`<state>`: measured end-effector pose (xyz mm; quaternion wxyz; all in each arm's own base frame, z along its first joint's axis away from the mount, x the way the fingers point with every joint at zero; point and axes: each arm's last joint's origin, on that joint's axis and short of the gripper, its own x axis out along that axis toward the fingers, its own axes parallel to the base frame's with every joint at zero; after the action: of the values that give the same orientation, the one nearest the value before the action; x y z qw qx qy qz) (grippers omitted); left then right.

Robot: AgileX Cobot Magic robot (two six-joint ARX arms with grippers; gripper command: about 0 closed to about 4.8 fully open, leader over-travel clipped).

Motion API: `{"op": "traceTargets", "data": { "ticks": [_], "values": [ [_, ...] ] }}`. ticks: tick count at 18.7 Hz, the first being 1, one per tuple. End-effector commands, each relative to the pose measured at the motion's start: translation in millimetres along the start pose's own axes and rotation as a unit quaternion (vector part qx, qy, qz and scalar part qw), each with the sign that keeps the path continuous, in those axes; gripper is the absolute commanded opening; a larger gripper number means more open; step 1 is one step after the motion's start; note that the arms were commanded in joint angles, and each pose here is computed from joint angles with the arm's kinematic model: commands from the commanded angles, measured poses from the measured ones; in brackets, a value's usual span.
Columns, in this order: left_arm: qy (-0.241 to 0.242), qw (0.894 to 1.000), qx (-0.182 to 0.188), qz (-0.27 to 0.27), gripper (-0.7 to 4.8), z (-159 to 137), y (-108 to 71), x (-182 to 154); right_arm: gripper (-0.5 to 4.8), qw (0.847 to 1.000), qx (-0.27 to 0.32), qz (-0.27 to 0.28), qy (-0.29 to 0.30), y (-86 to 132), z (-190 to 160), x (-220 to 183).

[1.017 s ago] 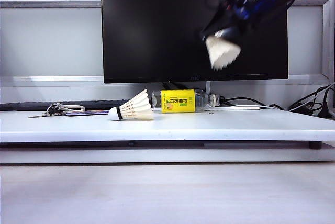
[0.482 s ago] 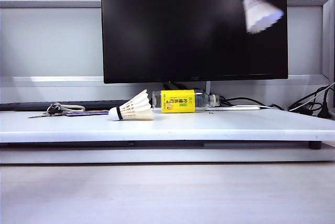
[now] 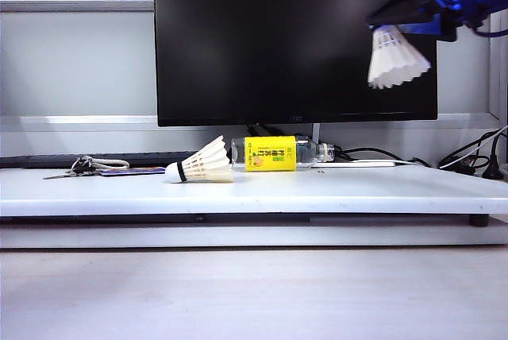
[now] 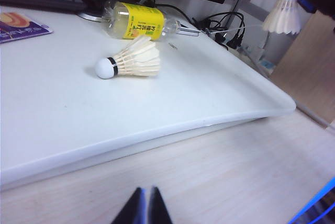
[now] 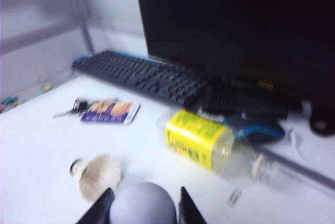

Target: Stack the badminton balls on the table vertically.

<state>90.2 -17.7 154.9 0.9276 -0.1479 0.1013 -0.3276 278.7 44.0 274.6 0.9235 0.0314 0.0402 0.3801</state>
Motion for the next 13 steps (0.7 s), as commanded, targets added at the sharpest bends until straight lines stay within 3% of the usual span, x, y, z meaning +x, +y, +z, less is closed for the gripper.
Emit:
{"op": "traceTargets", "data": {
  "ticks": [1, 7, 13],
  "values": [
    [0.007, 1.0, -0.023, 0.0, 0.26, -2.4, 0.5, 0.2, 1.58, 1.0, -0.018, -0.016, 0.0, 5.7, -12.5, 14.8],
    [0.008, 0.999, -0.034, -0.002, 0.26, -2.3, 0.3, 0.1, 1.57, 0.995, -0.071, -0.06, 0.045, 11.5, -41.9, 43.5],
    [0.008, 0.999, -0.036, -0.003, 0.26, -2.4, 0.3, 0.1, 1.57, 0.996, -0.068, -0.061, 0.006, 4.8, -52.5, 57.3]
  ]
}}
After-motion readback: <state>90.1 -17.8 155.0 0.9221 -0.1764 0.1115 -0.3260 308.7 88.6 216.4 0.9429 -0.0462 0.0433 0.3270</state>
